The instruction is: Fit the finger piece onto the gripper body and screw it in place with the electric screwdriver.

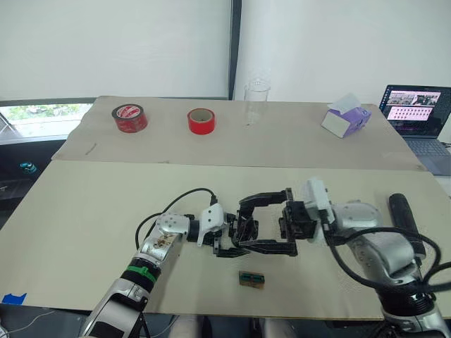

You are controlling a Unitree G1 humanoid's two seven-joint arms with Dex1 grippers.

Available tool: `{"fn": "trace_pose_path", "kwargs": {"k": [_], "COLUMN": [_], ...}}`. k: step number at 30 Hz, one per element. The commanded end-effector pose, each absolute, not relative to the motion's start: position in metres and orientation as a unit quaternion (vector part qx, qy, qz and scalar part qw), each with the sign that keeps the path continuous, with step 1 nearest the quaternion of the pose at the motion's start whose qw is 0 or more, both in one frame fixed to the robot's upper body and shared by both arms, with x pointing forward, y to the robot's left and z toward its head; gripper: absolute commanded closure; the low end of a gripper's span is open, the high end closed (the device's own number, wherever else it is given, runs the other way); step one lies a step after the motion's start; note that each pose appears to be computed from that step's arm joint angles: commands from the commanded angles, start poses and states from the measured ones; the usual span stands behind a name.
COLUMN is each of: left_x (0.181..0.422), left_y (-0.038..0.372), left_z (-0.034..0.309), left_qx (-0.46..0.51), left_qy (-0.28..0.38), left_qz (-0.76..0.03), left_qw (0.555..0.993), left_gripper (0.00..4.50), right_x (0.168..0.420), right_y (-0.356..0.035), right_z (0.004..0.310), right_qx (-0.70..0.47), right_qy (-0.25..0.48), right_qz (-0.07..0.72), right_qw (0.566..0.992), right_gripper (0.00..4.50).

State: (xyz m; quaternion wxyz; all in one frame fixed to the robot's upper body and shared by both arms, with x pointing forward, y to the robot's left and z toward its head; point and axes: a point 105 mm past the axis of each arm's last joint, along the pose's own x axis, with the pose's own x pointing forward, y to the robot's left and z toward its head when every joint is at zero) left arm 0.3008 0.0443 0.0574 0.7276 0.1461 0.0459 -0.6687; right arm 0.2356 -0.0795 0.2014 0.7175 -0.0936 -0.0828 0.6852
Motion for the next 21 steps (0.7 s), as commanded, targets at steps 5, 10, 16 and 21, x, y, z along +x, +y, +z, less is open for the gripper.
{"fn": "trace_pose_path", "kwargs": {"k": [5,10,16,21], "left_x": [0.294,0.283,0.274,0.271], "left_y": [0.096,0.133,0.145,0.134], "left_z": [0.082,0.116,0.161,0.196], "left_qx": [0.108,0.098,0.071,0.086], "left_qy": [0.017,-0.023,-0.035,-0.066], "left_qz": [-0.645,-0.623,-0.634,-0.656], "left_qw": [0.757,0.776,0.770,0.747], "left_gripper": [0.01,0.01,0.01,0.01], "right_x": [0.241,0.232,0.179,0.130], "right_y": [-0.141,-0.221,-0.297,-0.331], "right_z": [0.233,0.225,0.192,0.169], "right_qx": [-0.140,-0.154,-0.144,-0.125], "right_qy": [-0.123,-0.112,-0.059,-0.023], "right_qz": [0.538,0.342,0.169,0.044], "right_qw": [0.822,0.920,0.973,0.991], "right_gripper": [0.00,0.00,0.00,0.00]}}
